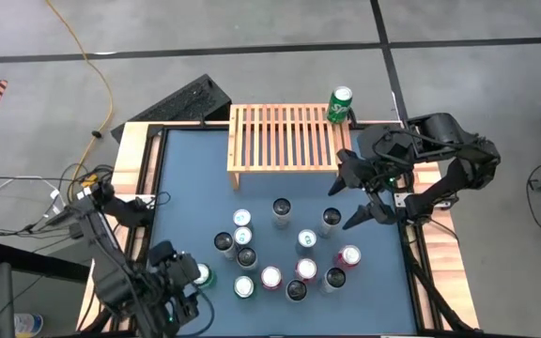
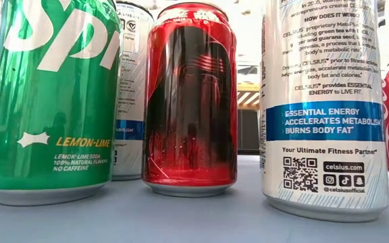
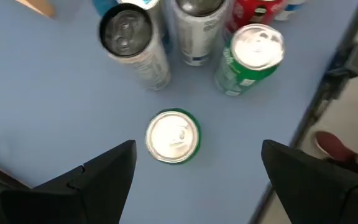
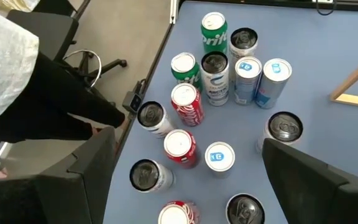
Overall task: Place canned beverage on shelf
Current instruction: Put the left green soda can on the shelf aligned with the other green soda can
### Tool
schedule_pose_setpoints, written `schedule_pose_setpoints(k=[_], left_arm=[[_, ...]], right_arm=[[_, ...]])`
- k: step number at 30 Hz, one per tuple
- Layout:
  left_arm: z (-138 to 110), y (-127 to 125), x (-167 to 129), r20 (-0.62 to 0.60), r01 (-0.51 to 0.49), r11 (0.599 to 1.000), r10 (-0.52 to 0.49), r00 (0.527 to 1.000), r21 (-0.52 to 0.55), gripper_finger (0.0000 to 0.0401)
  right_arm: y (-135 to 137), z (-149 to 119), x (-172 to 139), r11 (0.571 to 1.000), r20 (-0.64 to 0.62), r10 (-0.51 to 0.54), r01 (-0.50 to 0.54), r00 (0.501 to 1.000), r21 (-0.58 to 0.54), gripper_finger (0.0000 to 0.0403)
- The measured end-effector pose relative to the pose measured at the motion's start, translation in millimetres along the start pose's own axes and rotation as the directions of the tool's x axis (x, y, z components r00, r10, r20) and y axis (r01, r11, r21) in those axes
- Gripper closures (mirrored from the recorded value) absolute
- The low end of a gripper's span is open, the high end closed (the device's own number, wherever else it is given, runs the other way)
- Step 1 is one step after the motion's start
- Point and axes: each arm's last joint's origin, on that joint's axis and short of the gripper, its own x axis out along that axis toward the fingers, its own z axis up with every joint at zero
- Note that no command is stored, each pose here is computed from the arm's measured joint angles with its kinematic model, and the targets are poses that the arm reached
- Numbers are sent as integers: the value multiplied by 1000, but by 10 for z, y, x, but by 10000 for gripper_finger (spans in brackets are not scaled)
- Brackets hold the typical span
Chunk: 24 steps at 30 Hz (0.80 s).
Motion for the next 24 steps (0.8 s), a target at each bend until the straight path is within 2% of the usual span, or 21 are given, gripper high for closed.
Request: schedule_pose_setpoints(k=[7,15,20,24], left_arm=[[-146,-22,110,43,-19,999,21,999,-39,67],[-263,-26,385,88,-49,999,49,995,-2,67],[-321,199,390,88,-45,999,47,995,-25,67],[-353,428,379,85,53,994,-45,995,-91,67]], right_arm=[[2,0,0,1000,0,1,-1,1000,1,58],[1,0,0,1000,0,0,0,1000,-9,58],[0,0,0,1000,0,0,0,1000,-9,58],[-1,0,0,1000,0,0,0,1000,-4,58]])
